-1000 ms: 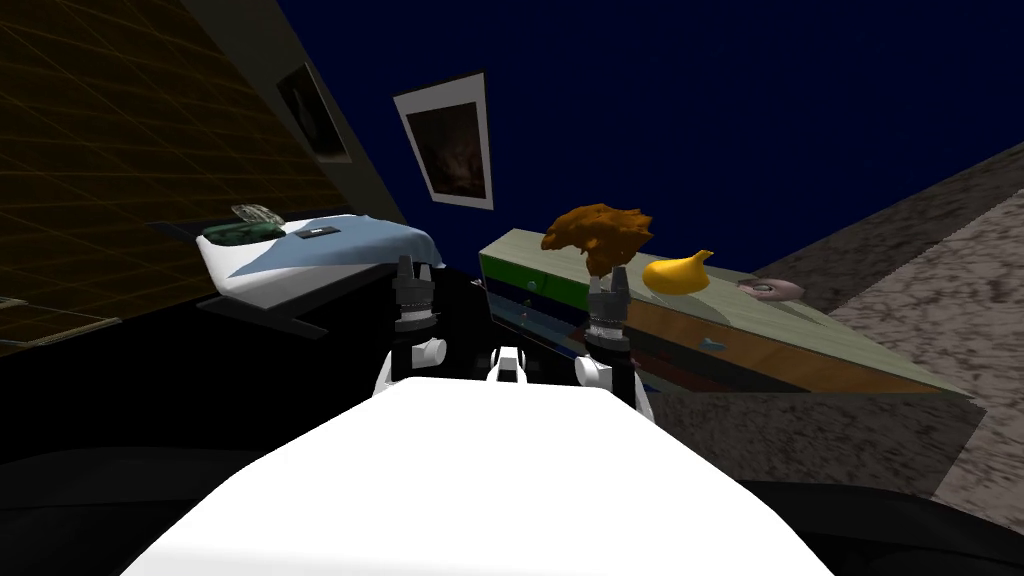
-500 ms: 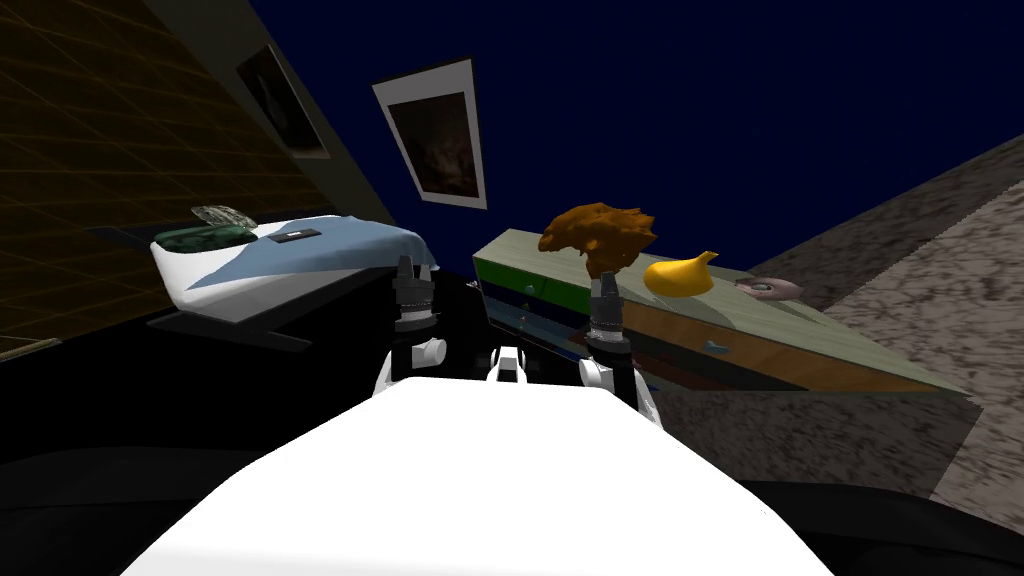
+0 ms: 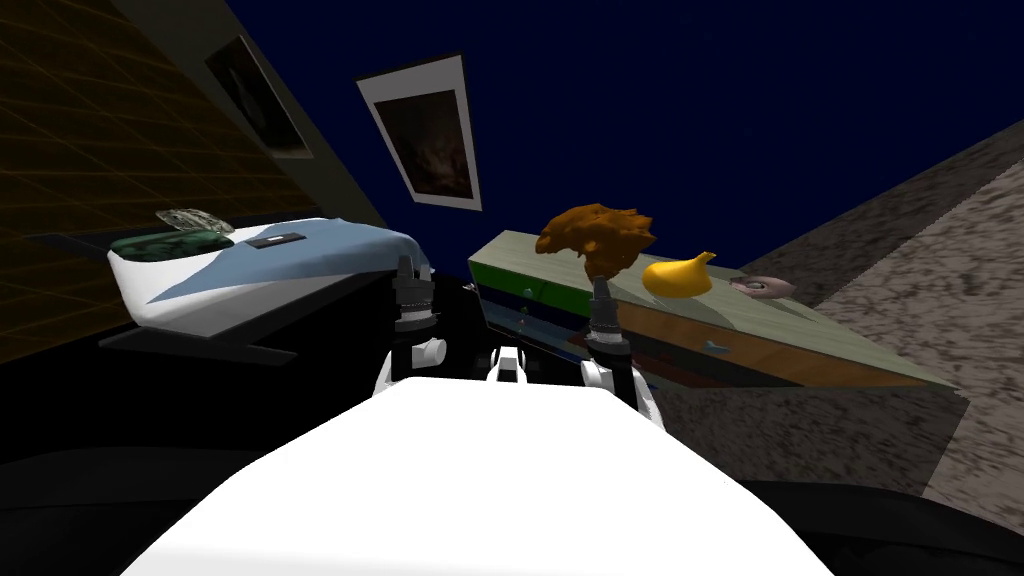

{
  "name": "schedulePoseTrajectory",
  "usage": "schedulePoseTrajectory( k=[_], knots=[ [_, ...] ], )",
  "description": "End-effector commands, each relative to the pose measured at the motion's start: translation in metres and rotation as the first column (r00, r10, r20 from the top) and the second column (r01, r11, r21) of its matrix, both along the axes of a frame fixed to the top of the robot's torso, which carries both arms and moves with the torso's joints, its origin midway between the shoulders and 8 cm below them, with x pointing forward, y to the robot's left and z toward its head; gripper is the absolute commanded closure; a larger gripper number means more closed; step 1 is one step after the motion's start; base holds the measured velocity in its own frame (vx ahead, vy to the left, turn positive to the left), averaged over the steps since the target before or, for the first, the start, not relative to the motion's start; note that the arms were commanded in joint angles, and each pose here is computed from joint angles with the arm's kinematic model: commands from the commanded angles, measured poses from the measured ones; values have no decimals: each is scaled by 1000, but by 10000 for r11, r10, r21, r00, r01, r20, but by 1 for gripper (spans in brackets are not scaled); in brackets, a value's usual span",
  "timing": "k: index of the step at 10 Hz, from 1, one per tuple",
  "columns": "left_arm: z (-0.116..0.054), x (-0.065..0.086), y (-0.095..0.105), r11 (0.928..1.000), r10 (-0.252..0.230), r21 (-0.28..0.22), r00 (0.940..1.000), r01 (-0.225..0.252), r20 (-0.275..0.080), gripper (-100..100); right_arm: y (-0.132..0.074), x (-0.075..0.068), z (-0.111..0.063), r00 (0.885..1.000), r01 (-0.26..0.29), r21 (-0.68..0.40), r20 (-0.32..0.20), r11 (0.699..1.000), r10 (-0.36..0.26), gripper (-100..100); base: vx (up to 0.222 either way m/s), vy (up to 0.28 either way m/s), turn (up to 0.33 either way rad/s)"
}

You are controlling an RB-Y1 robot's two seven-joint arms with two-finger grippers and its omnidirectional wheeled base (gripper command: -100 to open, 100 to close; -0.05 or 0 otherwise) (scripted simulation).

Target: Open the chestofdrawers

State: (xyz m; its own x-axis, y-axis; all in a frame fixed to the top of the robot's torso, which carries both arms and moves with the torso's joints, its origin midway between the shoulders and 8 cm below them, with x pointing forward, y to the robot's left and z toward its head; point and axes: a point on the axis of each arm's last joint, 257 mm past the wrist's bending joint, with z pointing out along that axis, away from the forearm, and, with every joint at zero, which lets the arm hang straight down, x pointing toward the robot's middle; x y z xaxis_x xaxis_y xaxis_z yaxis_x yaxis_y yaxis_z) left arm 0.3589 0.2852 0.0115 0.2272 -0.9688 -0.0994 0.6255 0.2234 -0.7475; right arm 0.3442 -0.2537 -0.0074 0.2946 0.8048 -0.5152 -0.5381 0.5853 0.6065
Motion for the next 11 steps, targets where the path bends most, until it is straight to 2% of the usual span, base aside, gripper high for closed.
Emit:
schedulePoseTrajectory(
  k=[1, 5, 6, 8, 9, 10, 11],
  knots=[
    [0, 0, 0, 10000, 1, 0, 10000, -1, -1, 0, -1, 0, -6, 9989, 466, -896, 66, 9949, -462, -100, 72, 25, -58],
    [0, 0, 0, 10000, 1, 0, 10000, -1, -1, 0, -3, -2, -18, 9924, 1232, -2431, 273, 9621, -1202, -100, 80, 28, -84],
    [0, 0, 0, 10000, 0, 0, 10000, 0, 0, 0, -4, -2, -25, 9898, 1424, -2974, 345, 9441, -1385, -100, 83, 32, -132],
    [0, 0, 0, 10000, 0, 0, 10000, 0, 0, 0, -4, -2, -25, 9863, 1649, -3250, 452, 9312, -1588, -100, 51, 20, -18],
    [0, 0, 0, 10000, -1, 0, 10000, 1, 1, 0, -5, -3, -32, 9818, 1889, -3853, 579, 9033, -1806, -100, 56, 25, -102],
    [0, 0, 0, 10000, 0, 0, 10000, 0, -1, 0, -5, -3, -32, 9789, 2035, -4026, 662, 8925, -1933, -100, 63, 34, -79],
    [0, 0, 0, 10000, 0, 0, 10000, 0, 0, 0, -6, -4, -40, 9750, 2207, -4541, 777, 8632, -2084, -100, 92, 53, -108]
  ],
)
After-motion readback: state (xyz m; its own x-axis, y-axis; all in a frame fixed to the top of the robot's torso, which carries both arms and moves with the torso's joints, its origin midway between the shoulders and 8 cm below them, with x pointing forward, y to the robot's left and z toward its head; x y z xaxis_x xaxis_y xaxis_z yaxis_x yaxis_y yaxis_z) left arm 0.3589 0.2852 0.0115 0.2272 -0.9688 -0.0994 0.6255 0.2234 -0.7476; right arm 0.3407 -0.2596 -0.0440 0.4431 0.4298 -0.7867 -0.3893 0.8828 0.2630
